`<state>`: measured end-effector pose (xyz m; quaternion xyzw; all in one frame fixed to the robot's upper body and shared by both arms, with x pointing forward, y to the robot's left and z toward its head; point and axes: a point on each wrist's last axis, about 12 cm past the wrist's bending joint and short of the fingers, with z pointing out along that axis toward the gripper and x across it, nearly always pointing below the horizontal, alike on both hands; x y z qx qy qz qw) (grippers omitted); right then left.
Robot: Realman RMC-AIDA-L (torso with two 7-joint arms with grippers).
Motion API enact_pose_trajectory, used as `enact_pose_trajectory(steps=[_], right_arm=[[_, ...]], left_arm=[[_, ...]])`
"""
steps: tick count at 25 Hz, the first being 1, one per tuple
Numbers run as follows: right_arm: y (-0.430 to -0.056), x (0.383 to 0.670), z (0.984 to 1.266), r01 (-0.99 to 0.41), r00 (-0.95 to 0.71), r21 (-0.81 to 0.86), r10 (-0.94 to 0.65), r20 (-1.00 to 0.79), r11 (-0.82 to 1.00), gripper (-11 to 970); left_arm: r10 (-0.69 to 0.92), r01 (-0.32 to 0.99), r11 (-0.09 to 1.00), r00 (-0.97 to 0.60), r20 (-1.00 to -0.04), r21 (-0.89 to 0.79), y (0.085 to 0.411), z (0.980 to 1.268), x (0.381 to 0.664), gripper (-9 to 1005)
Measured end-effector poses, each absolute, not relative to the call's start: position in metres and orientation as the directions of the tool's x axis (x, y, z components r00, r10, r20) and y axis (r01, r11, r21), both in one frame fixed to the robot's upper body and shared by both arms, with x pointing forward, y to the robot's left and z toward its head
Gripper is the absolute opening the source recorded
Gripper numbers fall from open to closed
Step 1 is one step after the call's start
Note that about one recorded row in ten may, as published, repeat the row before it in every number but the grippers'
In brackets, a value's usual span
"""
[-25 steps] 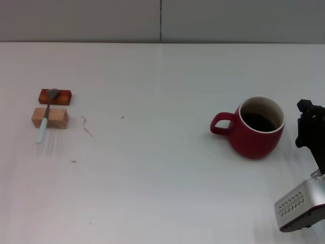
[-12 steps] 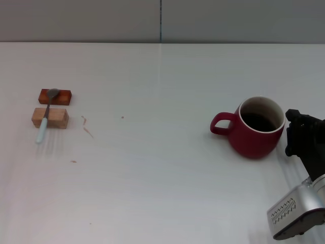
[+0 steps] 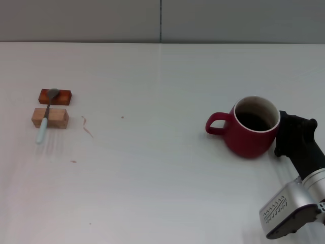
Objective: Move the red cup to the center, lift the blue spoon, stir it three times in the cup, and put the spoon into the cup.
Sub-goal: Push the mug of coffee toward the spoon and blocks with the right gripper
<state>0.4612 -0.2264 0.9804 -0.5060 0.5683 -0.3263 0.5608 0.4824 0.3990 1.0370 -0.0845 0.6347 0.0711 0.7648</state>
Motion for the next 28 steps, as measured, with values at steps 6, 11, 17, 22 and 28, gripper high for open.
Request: enact_pose_trajectory(steps=[6, 11, 17, 22, 28], right_arm=[[-0.217, 0.470, 0.981, -0.242, 0.164, -0.931, -0.934, -0.317, 0.273, 12], [-0.211, 0.476, 0.982, -0.263, 0.178, -0.925, -0.928, -0.326, 0.274, 13], [-0.201, 0.485, 0.985, -0.285, 0.201, -0.917, -0.918, -0.342, 0.279, 14], [-0.190, 0.493, 0.990, -0.300, 0.220, -0.910, -0.907, -0.359, 0.287, 13], [-0.184, 0.501, 0.993, -0.311, 0.235, -0.907, -0.901, -0.364, 0.286, 13]], left_arm=[[0.001, -0.221, 0.974, 0.185, -0.983, -0.041, 0.400, 1.036, 0.478, 676], [0.004, -0.223, 0.974, 0.193, -0.981, -0.040, 0.401, 1.036, 0.475, 676], [-0.004, -0.227, 0.973, 0.204, -0.979, -0.051, 0.403, 1.037, 0.472, 677], [-0.010, -0.227, 0.972, 0.208, -0.978, -0.058, 0.404, 1.037, 0.472, 677], [-0.007, -0.228, 0.972, 0.209, -0.978, -0.056, 0.405, 1.038, 0.472, 677]])
